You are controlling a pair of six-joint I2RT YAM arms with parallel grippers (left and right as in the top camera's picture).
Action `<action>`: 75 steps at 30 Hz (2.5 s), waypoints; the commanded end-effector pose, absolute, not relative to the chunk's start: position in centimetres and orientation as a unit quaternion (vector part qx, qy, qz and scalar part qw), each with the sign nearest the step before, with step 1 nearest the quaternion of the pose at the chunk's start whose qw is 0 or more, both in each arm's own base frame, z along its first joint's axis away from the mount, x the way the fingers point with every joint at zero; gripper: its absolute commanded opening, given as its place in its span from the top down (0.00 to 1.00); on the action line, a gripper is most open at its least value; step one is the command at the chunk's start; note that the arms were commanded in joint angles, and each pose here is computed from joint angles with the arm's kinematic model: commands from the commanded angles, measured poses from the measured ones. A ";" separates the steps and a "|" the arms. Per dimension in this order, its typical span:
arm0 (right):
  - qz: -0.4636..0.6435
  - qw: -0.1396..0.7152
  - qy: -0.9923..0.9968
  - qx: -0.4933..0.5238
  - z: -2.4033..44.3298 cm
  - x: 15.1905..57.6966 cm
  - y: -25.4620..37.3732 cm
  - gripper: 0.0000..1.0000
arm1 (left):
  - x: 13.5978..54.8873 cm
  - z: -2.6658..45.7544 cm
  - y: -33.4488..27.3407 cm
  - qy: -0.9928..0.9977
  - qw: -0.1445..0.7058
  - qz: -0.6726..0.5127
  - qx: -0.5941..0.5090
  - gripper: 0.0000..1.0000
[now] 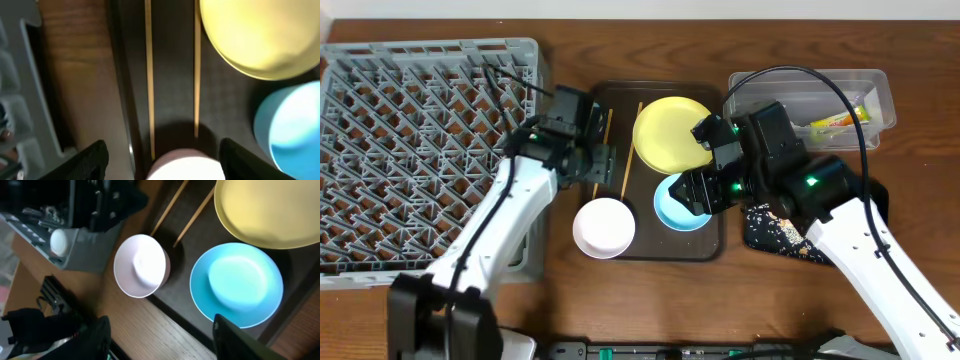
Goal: Sort waste into correct bins and load items into the dishwasher
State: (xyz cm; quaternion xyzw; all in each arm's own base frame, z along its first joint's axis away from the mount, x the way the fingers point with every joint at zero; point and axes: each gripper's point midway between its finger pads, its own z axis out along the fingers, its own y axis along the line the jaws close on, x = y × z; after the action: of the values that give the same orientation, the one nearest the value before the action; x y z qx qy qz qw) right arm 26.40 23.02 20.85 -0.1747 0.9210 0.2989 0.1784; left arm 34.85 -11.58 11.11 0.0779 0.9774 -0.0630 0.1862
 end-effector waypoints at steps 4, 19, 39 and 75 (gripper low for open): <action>0.267 0.220 0.936 -0.071 21.9 29.4 19.0 0.29 | 35.4 8.5 -11.3 0.982 0.165 -0.044 0.086 0.27; 0.239 0.322 0.916 0.034 27.2 29.5 9.4 0.01 | 36.4 7.6 -11.7 0.980 0.172 -0.045 0.087 0.02; 0.213 0.294 0.931 0.017 25.8 28.2 8.9 0.01 | 36.4 7.6 -11.7 0.980 0.172 -0.045 0.087 0.02; 0.154 0.644 0.719 -0.212 17.0 21.3 9.9 0.01 | 36.4 7.6 -11.7 0.980 0.172 -0.045 0.087 0.02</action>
State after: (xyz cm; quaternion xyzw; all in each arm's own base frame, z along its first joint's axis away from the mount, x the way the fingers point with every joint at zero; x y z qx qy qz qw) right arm 21.32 9.99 17.51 -0.2082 0.7279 0.1593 0.6336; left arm 36.53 -11.84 7.94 0.0821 0.9798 -0.0511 0.1752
